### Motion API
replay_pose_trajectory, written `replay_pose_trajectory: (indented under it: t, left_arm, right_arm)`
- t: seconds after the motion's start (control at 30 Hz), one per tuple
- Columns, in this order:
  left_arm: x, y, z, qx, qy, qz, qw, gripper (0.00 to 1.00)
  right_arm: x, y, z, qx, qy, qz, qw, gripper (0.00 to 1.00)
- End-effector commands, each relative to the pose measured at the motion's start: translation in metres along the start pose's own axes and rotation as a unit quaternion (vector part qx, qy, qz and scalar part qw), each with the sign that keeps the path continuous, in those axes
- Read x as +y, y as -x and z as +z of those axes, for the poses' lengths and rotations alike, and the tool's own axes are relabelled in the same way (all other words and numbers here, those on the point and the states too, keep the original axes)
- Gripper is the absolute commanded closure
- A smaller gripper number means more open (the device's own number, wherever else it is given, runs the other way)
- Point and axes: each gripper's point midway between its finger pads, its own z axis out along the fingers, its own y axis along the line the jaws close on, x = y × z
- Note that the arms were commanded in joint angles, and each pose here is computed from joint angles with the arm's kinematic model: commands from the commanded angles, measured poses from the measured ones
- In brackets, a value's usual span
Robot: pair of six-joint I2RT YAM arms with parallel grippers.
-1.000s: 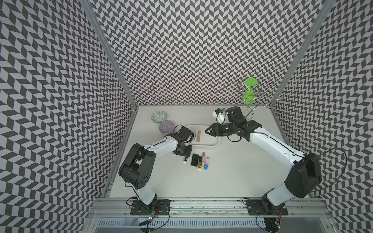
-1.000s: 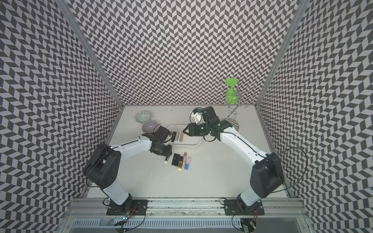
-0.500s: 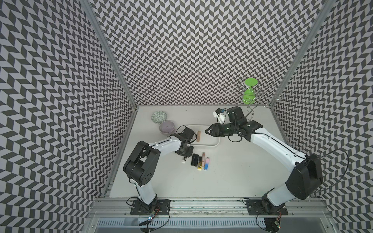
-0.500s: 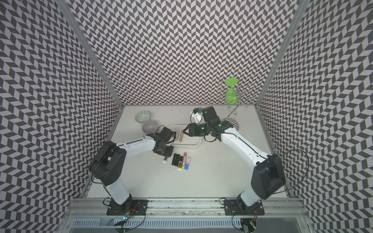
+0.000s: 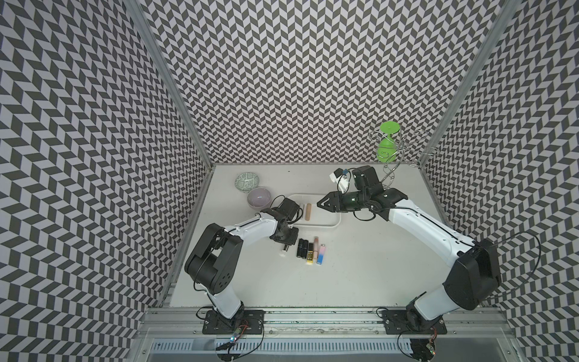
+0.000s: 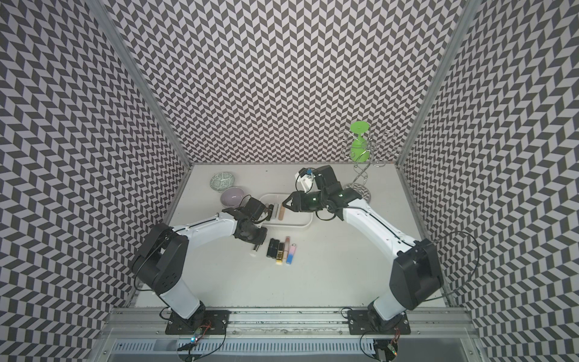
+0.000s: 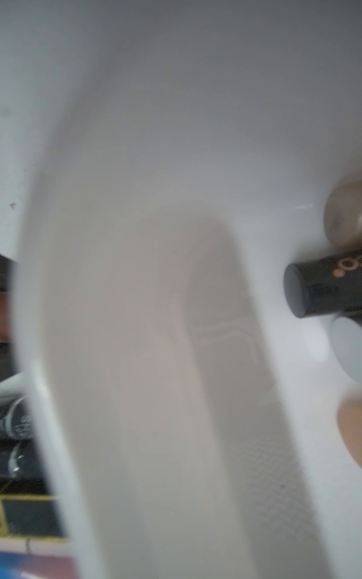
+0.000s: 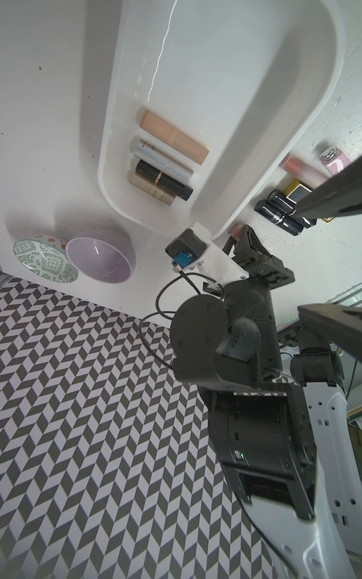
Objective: Put the lipstick into the storage box
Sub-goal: Pick up the lipstick at the center of the board.
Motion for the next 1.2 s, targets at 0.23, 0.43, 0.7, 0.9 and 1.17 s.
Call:
replay_pose_trajectory:
  t: [0.23,0.43,0.7,0.9,1.17]
  left_arm:
    - [-0.013,0.033,-0.097,-0.117,-0.177,-0.078,0.974,0.81]
    - [-0.03,0.052,-0.136,-0.159,-0.265,-0.084,0.947,0.81]
    - [-0.051,0.069,-0.18,-0.203,-0.344,-0.084,0.913,0.8]
    - [-0.066,0.077,-0.207,-0.222,-0.403,-0.077,0.884,0.8]
    - [-0.085,0.084,-0.248,-0.255,-0.491,-0.06,0.831,0.8]
  right_arm:
    - [0.031,0.016,-0.008,-0.025,0.067,-0.004,0.997,0.51]
    - [0.047,0.015,-0.017,-0.024,0.101,-0.006,0.995,0.5]
    - [0.057,0.009,-0.03,-0.024,0.122,-0.014,0.992,0.49]
    - [0.064,-0.002,-0.038,-0.016,0.136,-0.021,0.99,0.44]
    - [0.082,-0.02,-0.051,0.001,0.197,-0.024,0.98,0.38]
